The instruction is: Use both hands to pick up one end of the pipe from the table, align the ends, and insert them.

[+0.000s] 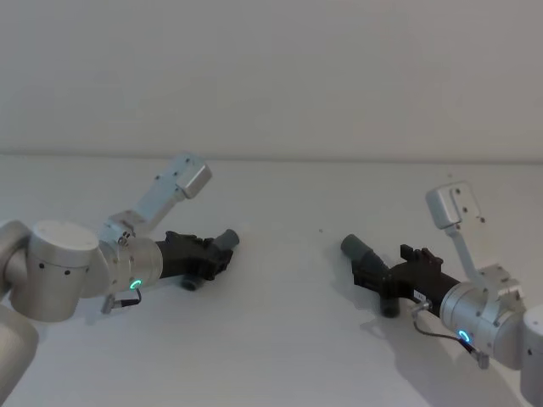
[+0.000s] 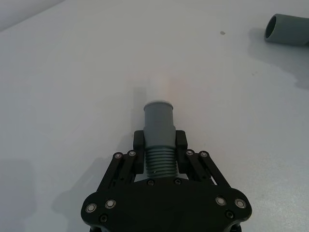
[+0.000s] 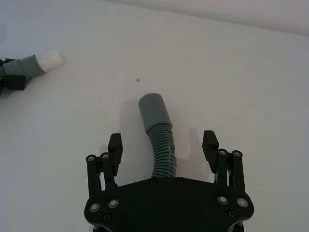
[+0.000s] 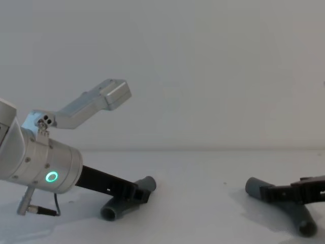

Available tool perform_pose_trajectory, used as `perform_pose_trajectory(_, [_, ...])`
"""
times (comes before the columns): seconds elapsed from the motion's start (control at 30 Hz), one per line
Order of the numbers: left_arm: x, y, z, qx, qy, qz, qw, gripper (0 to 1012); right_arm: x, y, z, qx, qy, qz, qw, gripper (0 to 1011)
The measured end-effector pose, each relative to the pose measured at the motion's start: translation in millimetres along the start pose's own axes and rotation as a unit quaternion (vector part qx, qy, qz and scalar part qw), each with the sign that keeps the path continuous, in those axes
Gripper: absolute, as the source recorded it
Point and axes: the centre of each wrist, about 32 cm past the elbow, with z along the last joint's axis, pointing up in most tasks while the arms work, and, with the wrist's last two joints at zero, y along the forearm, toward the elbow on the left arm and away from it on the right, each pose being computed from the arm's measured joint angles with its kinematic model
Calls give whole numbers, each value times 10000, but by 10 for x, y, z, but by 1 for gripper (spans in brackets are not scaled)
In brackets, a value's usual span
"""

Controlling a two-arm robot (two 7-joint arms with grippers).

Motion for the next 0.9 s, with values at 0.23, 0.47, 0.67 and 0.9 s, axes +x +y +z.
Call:
perform_pose_trajectory(0.23, [0,0,0,-1,0,0,10000,353,20,38,-34,-97,4,-29,9999,1003])
perform_pose_trajectory(0.47, [0,0,0,0,0,0,10000,353,33,58,-49,-173,21,-47,9998,1003])
perform_pose_trajectory(0.67, [0,0,0,-1,0,0,10000,353,43,69,-51,-209,42,-59,9998,1003])
perform_pose_trajectory(0.9, [0,0,0,-1,0,0,10000,353,52,79,-50,-237,69,-69,9997,1002])
